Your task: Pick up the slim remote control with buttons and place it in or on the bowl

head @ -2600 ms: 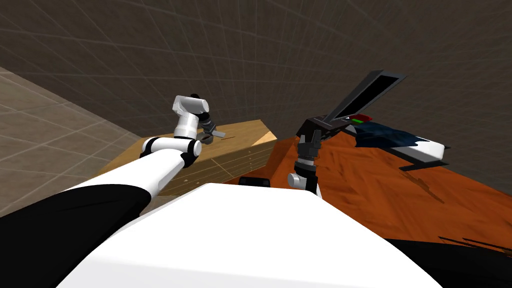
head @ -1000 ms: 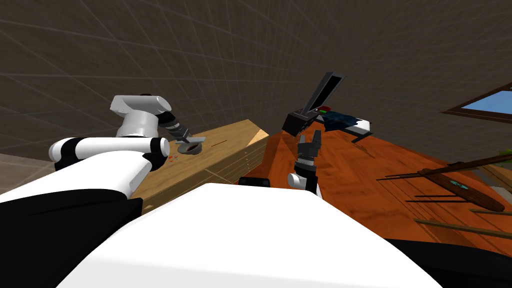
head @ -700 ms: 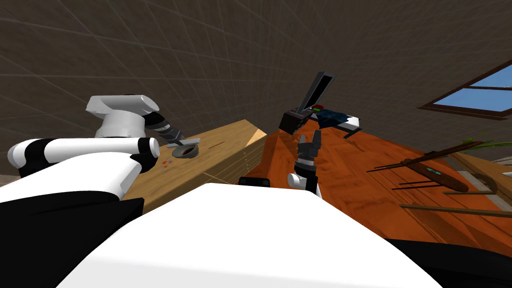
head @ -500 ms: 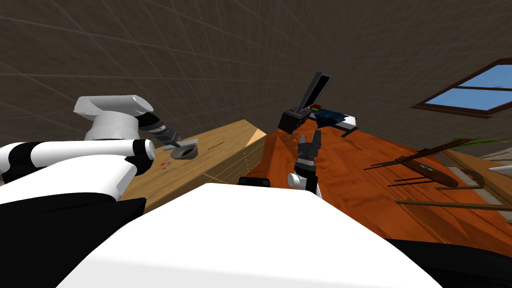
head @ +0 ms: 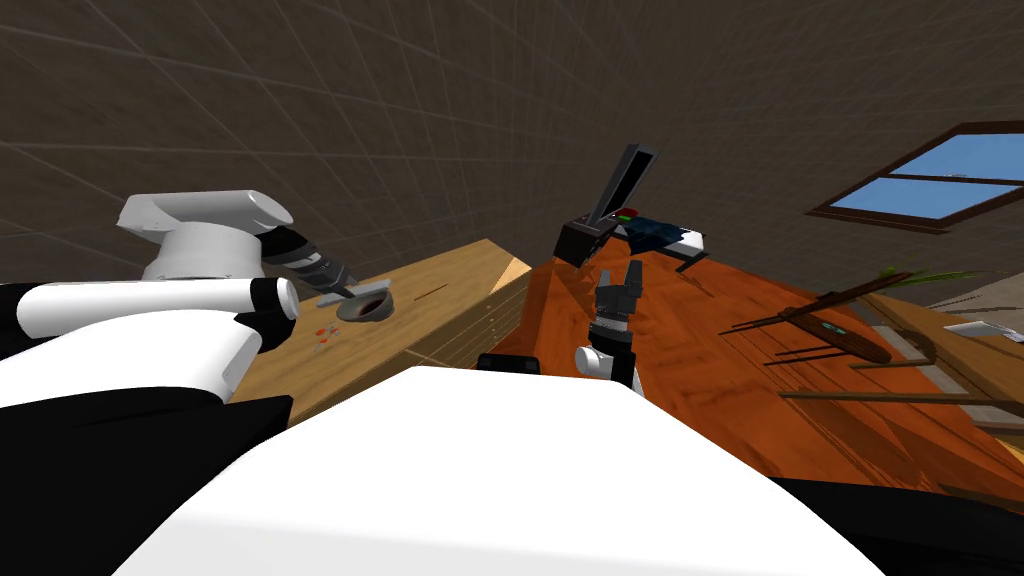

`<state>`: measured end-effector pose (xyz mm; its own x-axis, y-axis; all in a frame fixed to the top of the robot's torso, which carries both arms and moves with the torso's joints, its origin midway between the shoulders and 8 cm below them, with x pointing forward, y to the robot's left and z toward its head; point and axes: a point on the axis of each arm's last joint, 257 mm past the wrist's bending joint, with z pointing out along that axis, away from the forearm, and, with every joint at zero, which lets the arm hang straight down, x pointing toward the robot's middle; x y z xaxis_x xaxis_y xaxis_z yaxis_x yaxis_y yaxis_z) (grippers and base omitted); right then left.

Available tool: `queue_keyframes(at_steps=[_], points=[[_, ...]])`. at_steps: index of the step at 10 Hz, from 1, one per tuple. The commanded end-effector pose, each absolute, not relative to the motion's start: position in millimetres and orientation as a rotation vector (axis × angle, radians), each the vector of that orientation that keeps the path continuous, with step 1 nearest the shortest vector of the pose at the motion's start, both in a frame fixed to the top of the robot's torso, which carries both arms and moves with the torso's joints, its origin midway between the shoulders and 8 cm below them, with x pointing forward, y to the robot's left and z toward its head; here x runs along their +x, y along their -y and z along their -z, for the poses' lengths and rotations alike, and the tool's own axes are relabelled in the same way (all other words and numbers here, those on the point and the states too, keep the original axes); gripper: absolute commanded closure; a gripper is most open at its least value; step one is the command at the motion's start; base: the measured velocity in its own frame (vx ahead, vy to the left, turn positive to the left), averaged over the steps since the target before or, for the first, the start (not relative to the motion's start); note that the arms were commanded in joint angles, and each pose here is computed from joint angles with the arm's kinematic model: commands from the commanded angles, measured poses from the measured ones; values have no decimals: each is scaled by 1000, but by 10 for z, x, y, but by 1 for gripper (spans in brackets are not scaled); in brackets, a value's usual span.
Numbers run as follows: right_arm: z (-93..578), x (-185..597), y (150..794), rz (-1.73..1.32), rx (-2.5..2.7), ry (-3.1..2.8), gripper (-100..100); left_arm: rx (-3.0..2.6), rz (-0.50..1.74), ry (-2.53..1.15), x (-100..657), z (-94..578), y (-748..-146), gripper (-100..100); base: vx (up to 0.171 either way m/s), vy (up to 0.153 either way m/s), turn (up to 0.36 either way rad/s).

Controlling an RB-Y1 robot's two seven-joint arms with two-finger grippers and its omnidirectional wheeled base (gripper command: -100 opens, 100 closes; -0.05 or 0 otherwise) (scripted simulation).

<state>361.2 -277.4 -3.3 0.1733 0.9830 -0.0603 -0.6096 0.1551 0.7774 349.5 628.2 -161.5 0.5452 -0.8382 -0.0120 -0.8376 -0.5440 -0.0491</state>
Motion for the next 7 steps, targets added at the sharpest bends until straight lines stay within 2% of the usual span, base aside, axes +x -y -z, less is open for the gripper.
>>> queue_keyframes(at_steps=[1,2,3,7], points=[[33,3612,2774,-1269,698,-664,0,-2765,17,-1429,3360,1609,-6353,100,-4,12,-117],[32,3613,2774,-1269,698,-664,0,-2743,18,-1449,3424,1606,-6333,100,-3,12,-30],[33,3612,2774,-1269,698,-664,0,-2747,18,-1445,3414,1606,-6338,-100,0,0,0],[33,3612,2774,-1269,698,-664,0,-2747,18,-1446,3415,1607,-6338,-100,0,0,0]])
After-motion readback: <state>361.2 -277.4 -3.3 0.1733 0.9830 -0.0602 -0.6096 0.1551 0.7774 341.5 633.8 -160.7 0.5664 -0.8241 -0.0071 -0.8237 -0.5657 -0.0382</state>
